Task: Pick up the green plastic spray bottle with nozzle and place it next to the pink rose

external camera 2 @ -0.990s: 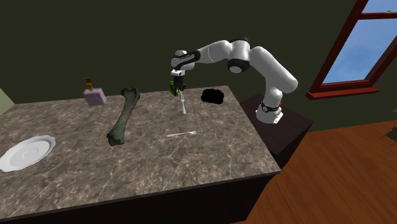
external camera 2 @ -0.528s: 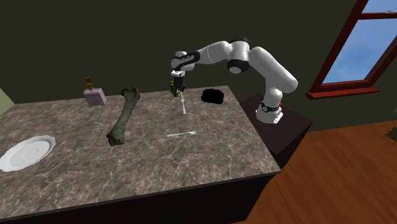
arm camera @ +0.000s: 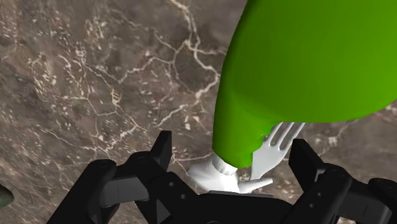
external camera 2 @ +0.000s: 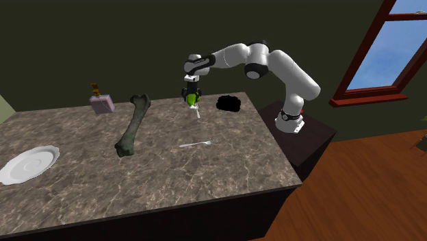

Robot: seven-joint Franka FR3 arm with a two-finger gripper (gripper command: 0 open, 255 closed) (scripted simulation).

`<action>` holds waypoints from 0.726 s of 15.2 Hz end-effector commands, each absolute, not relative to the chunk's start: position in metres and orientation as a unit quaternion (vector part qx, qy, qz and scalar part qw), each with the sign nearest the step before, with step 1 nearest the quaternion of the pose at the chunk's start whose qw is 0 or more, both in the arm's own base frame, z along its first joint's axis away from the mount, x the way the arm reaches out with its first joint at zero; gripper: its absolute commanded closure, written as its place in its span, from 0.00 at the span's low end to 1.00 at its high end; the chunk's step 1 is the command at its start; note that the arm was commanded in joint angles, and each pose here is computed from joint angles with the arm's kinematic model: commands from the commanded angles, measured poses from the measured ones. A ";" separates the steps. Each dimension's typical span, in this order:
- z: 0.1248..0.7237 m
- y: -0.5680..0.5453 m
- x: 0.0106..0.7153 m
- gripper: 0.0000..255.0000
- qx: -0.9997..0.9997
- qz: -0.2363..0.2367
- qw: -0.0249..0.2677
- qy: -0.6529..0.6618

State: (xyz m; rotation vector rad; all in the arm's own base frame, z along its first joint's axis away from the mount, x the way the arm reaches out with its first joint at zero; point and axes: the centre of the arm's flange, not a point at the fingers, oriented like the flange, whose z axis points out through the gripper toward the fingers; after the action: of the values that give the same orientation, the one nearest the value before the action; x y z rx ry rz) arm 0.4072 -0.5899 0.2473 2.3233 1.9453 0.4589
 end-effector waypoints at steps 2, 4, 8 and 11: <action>0.279 -0.594 0.399 0.00 0.758 0.150 0.039 0.634; 0.289 -0.596 0.396 0.00 0.758 0.150 0.039 0.634; 0.289 -0.596 0.396 0.00 0.758 0.150 0.039 0.634; 0.289 -0.596 0.396 0.00 0.758 0.150 0.039 0.634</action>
State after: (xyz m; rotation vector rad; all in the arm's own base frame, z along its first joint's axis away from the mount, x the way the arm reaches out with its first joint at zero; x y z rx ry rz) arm 0.3956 -0.5955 0.2892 2.3232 1.9449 0.4588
